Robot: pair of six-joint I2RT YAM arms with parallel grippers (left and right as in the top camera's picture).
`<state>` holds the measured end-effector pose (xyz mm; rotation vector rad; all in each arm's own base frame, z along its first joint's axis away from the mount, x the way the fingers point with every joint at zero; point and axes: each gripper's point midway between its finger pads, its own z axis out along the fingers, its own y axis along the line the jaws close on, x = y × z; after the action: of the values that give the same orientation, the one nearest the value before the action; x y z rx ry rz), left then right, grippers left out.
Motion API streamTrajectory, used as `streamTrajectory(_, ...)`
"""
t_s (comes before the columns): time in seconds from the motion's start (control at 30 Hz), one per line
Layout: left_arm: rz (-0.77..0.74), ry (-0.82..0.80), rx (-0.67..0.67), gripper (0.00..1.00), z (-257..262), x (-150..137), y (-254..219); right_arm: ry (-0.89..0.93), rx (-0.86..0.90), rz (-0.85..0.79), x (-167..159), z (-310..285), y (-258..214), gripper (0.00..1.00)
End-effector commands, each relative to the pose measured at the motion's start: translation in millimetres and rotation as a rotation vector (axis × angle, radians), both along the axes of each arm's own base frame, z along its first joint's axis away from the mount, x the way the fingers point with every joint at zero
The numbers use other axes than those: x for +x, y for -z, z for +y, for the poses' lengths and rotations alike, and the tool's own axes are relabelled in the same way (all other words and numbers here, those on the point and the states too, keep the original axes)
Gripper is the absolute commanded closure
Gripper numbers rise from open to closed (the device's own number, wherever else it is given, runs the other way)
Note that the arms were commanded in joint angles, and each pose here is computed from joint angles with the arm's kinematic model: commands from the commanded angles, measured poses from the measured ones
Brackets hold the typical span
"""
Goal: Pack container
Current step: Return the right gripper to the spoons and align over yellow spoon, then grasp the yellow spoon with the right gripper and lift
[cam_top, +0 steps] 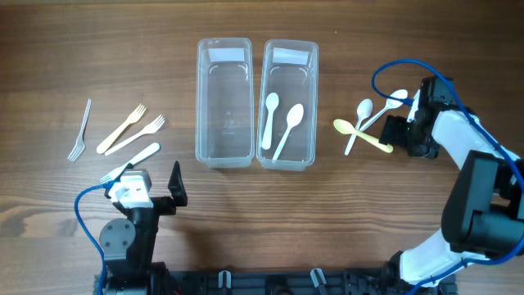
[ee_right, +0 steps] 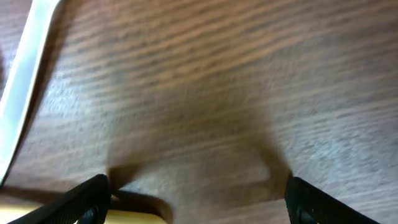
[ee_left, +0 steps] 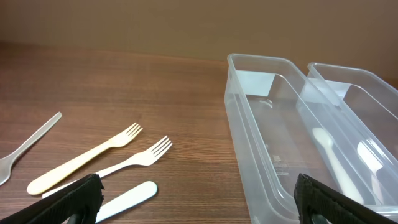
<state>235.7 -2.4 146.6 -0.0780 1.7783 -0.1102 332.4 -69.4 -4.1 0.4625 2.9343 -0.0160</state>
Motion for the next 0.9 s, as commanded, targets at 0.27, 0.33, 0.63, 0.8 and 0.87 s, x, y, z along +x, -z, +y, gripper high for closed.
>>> streamTrajectory(0.27, -0.004, 0.013, 0.0, 0.0, -3, 0, 1, 0.005, 0.169, 0.016, -27, 35, -22, 0.1)
streamTrajectory(0.33, -0.004, 0.013, 0.0, 0.0, -3, 0, 1, 0.005, 0.167, 0.013, -29, 35, -27, 0.1)
streamTrajectory(0.63, -0.004, 0.014, 0.0, 0.0, -3, 0, 1, -0.271, 0.265, -0.212, -2, 63, -68, 0.11)
streamTrajectory(0.8, -0.004, 0.013, 0.0, 0.0, -3, 0, 1, -0.518, 0.3, -0.339, 14, 82, -78, 0.21)
streamTrajectory(0.87, -0.004, 0.013, 0.0, 0.0, -3, 0, 1, -0.61, 0.274, -0.379, 20, 87, -80, 0.21)
